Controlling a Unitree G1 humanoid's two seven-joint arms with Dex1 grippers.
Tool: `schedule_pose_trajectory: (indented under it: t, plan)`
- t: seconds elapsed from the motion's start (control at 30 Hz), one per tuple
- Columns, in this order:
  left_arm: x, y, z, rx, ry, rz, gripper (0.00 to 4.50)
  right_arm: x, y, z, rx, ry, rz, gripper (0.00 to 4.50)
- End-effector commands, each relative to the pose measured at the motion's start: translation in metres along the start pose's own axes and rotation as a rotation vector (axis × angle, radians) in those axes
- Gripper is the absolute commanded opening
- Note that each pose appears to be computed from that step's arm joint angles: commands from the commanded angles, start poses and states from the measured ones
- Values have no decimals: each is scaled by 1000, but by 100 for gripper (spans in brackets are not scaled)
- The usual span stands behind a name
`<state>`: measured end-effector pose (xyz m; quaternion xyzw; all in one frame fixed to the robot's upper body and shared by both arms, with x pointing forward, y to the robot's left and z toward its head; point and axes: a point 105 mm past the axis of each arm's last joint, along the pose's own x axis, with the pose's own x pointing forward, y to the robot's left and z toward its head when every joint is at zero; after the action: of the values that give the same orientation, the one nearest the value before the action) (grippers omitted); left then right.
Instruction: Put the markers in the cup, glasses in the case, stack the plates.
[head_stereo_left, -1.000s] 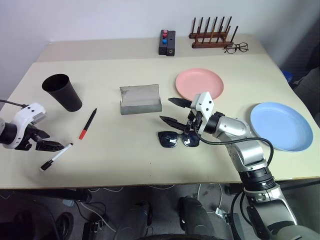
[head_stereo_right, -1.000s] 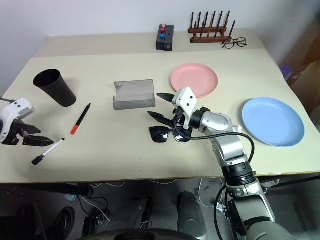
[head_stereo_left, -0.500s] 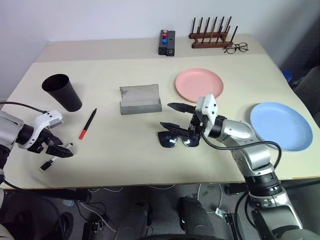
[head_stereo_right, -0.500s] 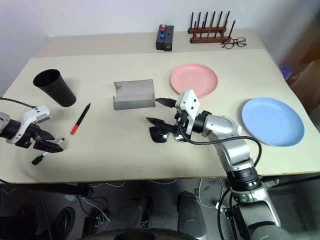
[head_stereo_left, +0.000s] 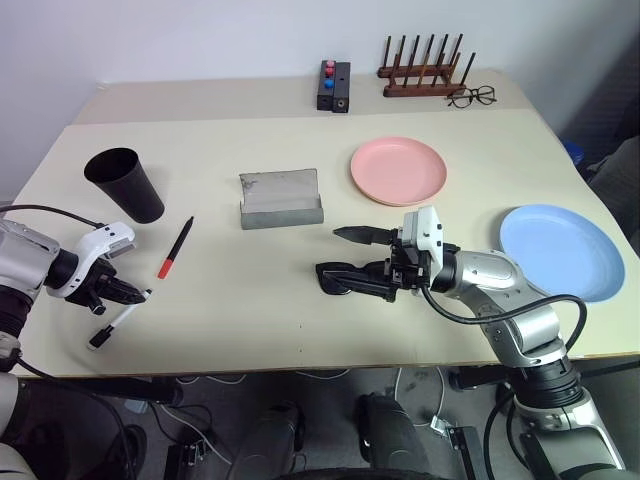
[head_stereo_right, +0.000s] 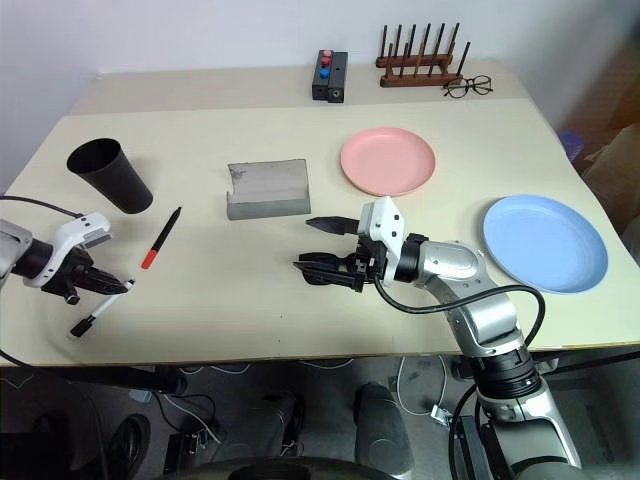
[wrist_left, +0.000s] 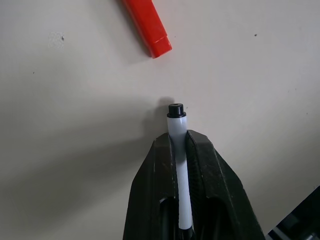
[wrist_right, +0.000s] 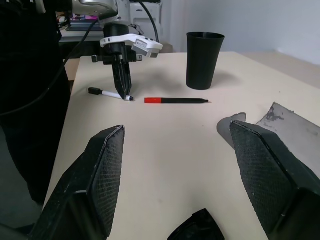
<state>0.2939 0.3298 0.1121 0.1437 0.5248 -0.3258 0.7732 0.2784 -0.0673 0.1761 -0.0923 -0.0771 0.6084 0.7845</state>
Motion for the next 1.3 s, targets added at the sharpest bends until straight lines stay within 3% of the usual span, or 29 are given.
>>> schedule_pose_trajectory:
  t: [0.03,0.23,0.4,0.57,0.7,0.8,0.97,1.13,1.3]
  plan:
    - [-8,-5,4,1,-24,-20,3,1,2,11,-37,-35,16,340]
    - [-35,-17,13,39,-78,-43,3,-7,10,16,35,-72,94,340]
    - [-66,-26,63,96,-364,-48,3,-9,-2,28,53,-141,68,340]
    - [-88,-41,95,170,-555,-65,3,-12,-6,45,106,-268,83,340]
    - [-98,-29,112,219,-671,57,3,-10,-22,49,83,-298,2,340]
    - [-114,-13,133,274,-840,203,3,-12,-40,55,54,-346,-98,340]
    - [-146,0,161,335,-1088,382,3,-12,-42,52,52,-340,-104,340]
    - [-177,17,169,356,-1227,611,3,-11,-45,53,44,-341,-121,340]
    - [-189,34,160,326,-1279,758,3,-12,-56,55,48,-355,-181,340]
